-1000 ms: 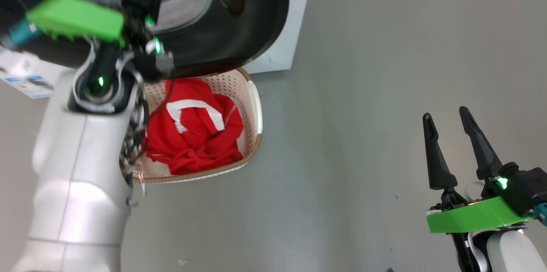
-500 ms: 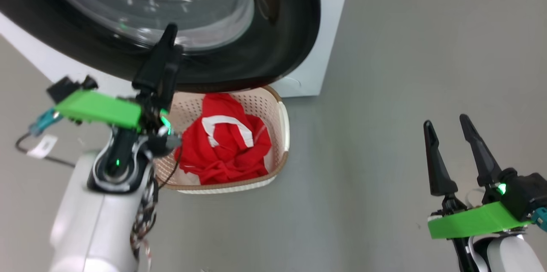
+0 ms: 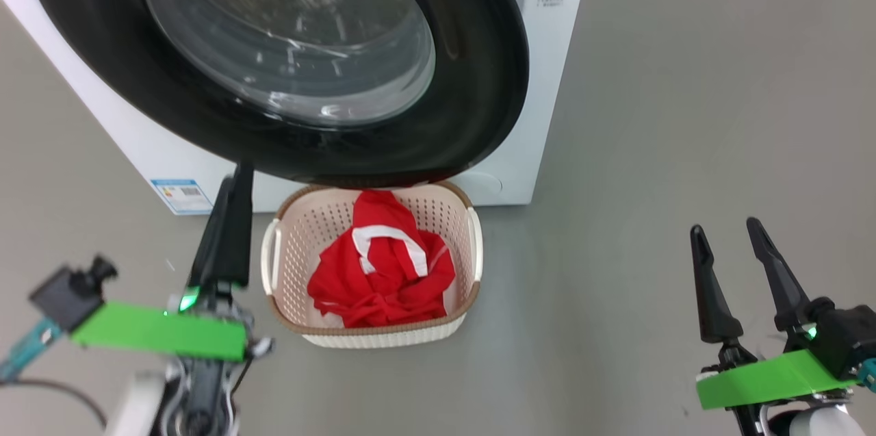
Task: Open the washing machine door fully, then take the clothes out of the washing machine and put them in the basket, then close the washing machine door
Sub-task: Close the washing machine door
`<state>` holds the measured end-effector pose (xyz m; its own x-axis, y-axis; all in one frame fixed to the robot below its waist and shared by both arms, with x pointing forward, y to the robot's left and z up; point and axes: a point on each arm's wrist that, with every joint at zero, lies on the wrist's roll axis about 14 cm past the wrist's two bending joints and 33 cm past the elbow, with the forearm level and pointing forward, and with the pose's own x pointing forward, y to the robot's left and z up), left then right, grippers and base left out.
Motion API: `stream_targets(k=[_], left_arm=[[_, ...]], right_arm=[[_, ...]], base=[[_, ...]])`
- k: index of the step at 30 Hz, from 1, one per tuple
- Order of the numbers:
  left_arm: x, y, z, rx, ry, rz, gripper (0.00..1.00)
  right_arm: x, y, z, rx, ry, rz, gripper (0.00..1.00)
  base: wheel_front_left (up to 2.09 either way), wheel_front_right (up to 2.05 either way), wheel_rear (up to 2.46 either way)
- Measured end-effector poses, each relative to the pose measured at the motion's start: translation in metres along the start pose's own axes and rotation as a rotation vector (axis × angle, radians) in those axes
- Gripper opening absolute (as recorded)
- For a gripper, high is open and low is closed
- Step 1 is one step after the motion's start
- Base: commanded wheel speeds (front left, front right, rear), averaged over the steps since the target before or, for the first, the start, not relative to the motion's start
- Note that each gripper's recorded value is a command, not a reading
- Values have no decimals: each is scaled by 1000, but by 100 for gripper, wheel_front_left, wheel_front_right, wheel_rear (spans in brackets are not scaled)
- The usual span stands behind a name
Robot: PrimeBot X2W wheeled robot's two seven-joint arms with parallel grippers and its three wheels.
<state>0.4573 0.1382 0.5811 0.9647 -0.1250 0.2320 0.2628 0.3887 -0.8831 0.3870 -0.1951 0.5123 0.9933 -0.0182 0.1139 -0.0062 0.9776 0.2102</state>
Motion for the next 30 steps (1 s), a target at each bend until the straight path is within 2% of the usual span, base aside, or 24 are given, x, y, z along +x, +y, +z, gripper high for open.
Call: stream_targets(k=[5, 13, 17, 19, 23, 30], left_arm=[[-28, -3, 11, 241, -52, -8, 100], [-54, -16, 24, 509, -105, -18, 100], [-62, -25, 32, 686, -135, -34, 100], [-68, -25, 28, 818, -127, -36, 100], [-75, -21, 21, 921, -103, -30, 100], [-83, -14, 11, 1016, -62, -25, 100]], right_arm=[[-10, -1, 5, 1, -8, -5, 100], [-15, 5, 15, -23, -35, 18, 100], [-17, 7, 16, -36, -38, 26, 100], [-20, 7, 15, -48, -31, 27, 100], [-20, 8, 17, -53, -38, 30, 100], [-29, 4, 15, -66, -29, 20, 100]], base=[[0, 0, 0], [0, 0, 0], [0, 0, 0], [0, 0, 0], [0, 0, 0], [0, 0, 0]])
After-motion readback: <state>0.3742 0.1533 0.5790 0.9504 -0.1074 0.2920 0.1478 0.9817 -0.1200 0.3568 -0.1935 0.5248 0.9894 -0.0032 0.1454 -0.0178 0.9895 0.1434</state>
